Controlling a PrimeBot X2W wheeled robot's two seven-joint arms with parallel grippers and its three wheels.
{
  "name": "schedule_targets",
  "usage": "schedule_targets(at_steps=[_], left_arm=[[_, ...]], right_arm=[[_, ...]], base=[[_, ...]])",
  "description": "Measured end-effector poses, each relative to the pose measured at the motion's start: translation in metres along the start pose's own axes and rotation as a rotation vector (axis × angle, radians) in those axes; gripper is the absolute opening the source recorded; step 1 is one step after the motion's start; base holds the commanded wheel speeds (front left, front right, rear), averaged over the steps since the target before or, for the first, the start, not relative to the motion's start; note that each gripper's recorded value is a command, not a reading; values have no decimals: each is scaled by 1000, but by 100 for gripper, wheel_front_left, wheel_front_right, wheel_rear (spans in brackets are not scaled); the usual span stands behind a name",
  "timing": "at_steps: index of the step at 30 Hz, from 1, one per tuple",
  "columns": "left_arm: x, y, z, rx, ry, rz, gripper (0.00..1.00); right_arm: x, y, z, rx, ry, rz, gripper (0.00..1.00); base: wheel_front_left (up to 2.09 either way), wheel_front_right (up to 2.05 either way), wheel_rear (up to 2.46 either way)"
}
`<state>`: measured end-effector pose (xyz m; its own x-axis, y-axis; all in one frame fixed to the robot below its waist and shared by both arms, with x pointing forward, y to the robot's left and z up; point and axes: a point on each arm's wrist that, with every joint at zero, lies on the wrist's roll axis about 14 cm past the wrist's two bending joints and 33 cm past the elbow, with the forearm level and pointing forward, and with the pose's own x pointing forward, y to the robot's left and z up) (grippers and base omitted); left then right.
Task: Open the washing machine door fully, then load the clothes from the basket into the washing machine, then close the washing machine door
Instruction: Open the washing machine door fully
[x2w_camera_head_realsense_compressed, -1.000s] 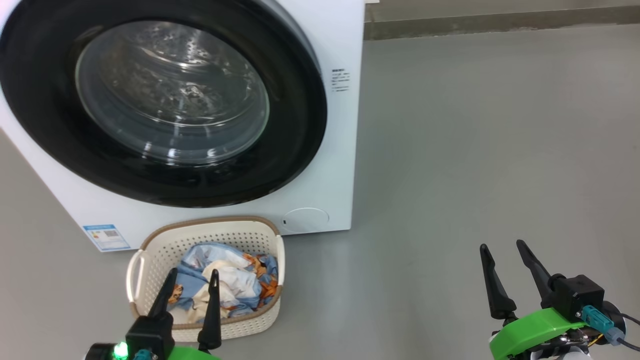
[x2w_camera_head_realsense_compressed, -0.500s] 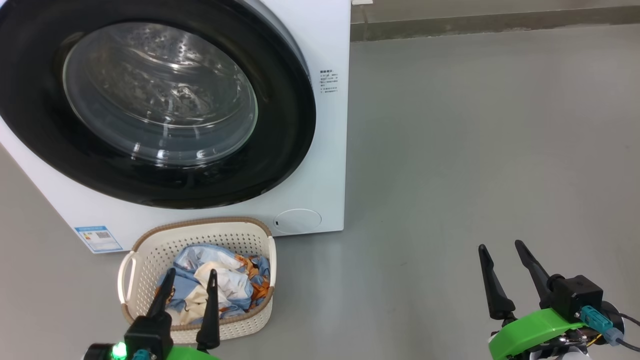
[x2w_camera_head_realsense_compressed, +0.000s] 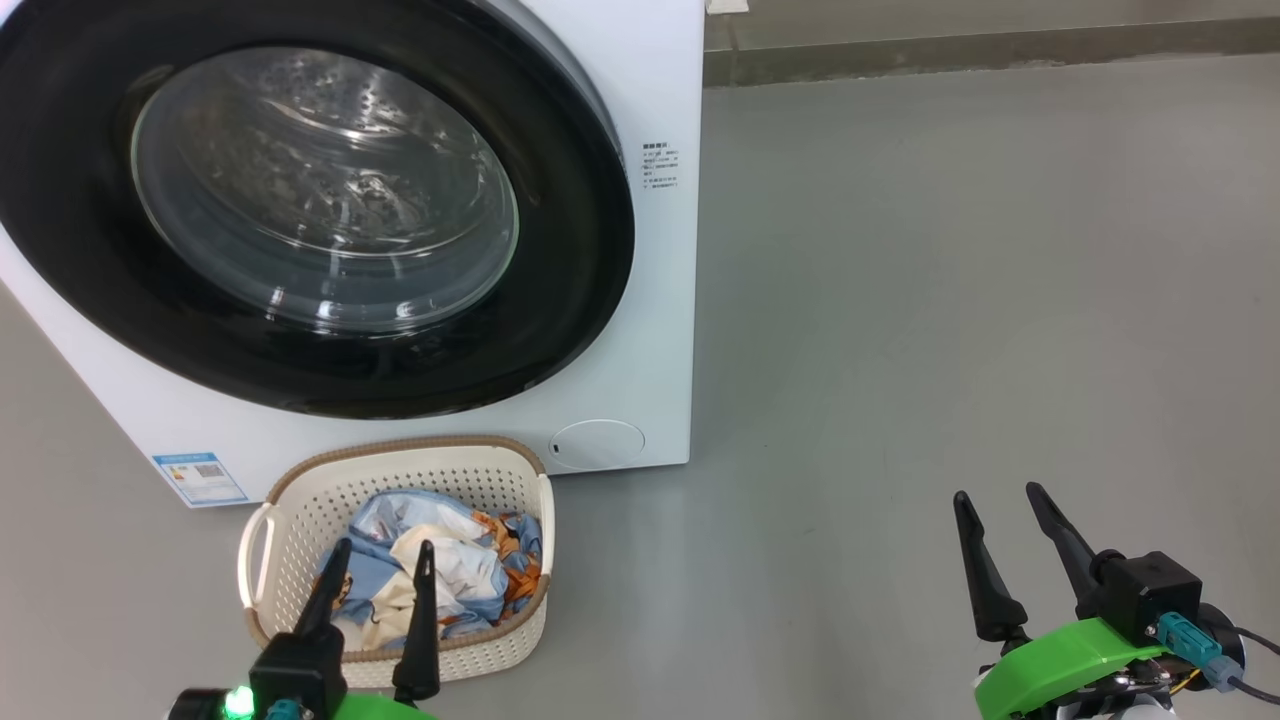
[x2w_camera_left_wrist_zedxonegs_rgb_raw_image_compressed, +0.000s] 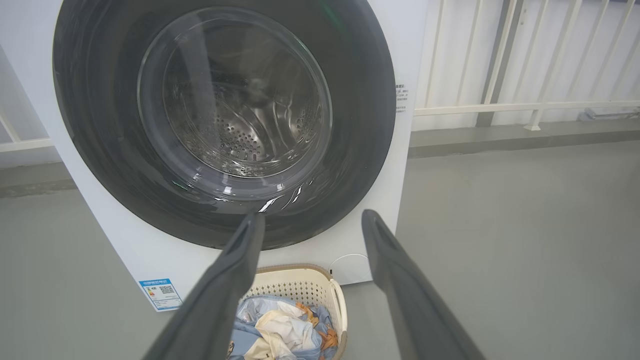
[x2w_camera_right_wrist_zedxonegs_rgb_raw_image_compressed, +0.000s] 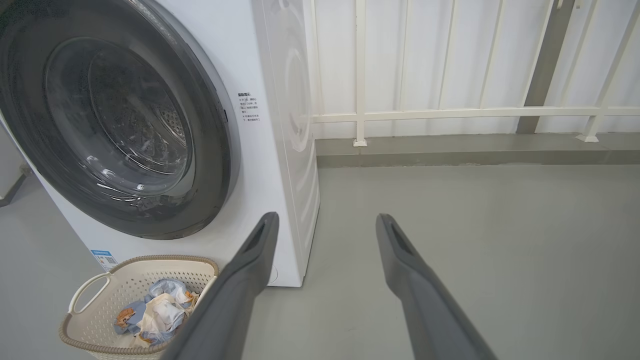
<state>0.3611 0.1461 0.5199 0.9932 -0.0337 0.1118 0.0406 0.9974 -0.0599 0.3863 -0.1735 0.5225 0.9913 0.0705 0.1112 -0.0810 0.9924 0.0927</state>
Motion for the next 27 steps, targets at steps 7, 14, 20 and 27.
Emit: schedule_targets(at_steps=[7, 14, 20, 27], left_arm=[[0, 1, -1, 1, 2, 5, 100], [-1, 2, -3, 1, 9, 8, 100], [-1, 2, -3, 1, 10, 8, 100], [-1, 2, -3, -1, 11, 8, 100]], right_arm=[[2, 1, 0, 1, 0, 4, 100], [3, 2, 2, 0, -5, 6, 100], [3, 2, 2, 0, -6, 7, 100], [3, 2, 1, 0, -6, 8, 100]], base=[[0, 0, 0], [0, 0, 0], [0, 0, 0], [0, 0, 0]])
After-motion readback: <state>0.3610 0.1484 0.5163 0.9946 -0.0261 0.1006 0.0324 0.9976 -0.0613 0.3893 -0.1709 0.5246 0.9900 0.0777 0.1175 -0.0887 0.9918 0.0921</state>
